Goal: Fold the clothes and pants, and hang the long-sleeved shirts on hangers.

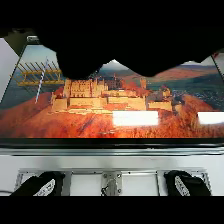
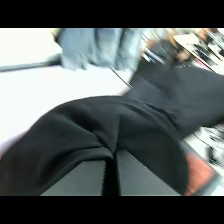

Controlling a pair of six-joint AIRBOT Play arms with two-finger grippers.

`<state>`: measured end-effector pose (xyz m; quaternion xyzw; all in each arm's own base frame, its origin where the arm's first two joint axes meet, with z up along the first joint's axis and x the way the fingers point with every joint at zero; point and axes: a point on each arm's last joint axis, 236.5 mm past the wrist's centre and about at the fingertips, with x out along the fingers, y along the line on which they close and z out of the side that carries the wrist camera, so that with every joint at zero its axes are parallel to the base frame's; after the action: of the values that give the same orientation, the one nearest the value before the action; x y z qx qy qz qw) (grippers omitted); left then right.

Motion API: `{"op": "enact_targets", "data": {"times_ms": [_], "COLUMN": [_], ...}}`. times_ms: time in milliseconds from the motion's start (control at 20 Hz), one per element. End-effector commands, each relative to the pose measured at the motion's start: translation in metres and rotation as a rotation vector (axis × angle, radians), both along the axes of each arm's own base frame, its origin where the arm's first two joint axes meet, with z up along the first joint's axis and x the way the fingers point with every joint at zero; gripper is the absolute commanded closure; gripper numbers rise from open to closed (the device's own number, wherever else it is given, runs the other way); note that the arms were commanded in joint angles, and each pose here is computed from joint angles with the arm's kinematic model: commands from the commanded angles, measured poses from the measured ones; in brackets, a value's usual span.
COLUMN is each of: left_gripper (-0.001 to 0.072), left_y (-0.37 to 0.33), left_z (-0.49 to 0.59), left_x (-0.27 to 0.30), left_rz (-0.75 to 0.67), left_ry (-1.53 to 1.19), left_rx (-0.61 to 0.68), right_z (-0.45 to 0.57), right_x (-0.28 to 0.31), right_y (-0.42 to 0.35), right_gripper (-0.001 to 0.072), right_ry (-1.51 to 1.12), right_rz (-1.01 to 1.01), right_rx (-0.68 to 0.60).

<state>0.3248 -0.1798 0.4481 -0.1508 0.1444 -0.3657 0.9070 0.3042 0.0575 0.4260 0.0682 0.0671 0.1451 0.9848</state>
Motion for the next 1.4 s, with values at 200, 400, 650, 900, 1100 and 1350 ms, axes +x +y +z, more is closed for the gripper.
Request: {"op": "enact_targets", "data": {"times_ms": [200, 400, 650, 900, 1100, 1350], "left_gripper": [0.0682, 0.0682, 0.0682, 0.0019, 0.0019, 0.0019], "left_y": [0.024, 0.021, 0.019, 0.034, 0.081, 0.083], "left_z": [-0.138, -0.273, -0.387, -0.453, -0.454, -0.5], "left_x": [0.031, 0.061, 0.054, 0.038, 0.057, 0.066], "left_rz": [0.116, 0.092, 0.043, 0.052, 0.182, 0.26], "left_ry": [0.284, 0.616, 0.894, 1.091, 1.093, 1.126], "left_rx": [0.1, 0.154, 0.216, 0.217, 0.141, 0.095], "right_z": [-0.117, -0.25, -0.356, -0.346, -0.321, -0.335], "right_x": [-0.036, -0.028, -0.064, -0.058, -0.04, -0.036], "right_y": [0.007, 0.018, 0.043, 0.05, 0.048, 0.048], "right_gripper": [0.0685, 0.0686, 0.0576, 0.0, 0.0003, 0.0004], "right_ry": [0.464, 0.767, 1.035, 1.001, 0.907, 0.959], "right_rz": [0.035, 0.077, 0.16, 0.174, 0.158, 0.157], "right_rx": [0.0, 0.044, 0.056, 0.094, 0.097, 0.102]}}
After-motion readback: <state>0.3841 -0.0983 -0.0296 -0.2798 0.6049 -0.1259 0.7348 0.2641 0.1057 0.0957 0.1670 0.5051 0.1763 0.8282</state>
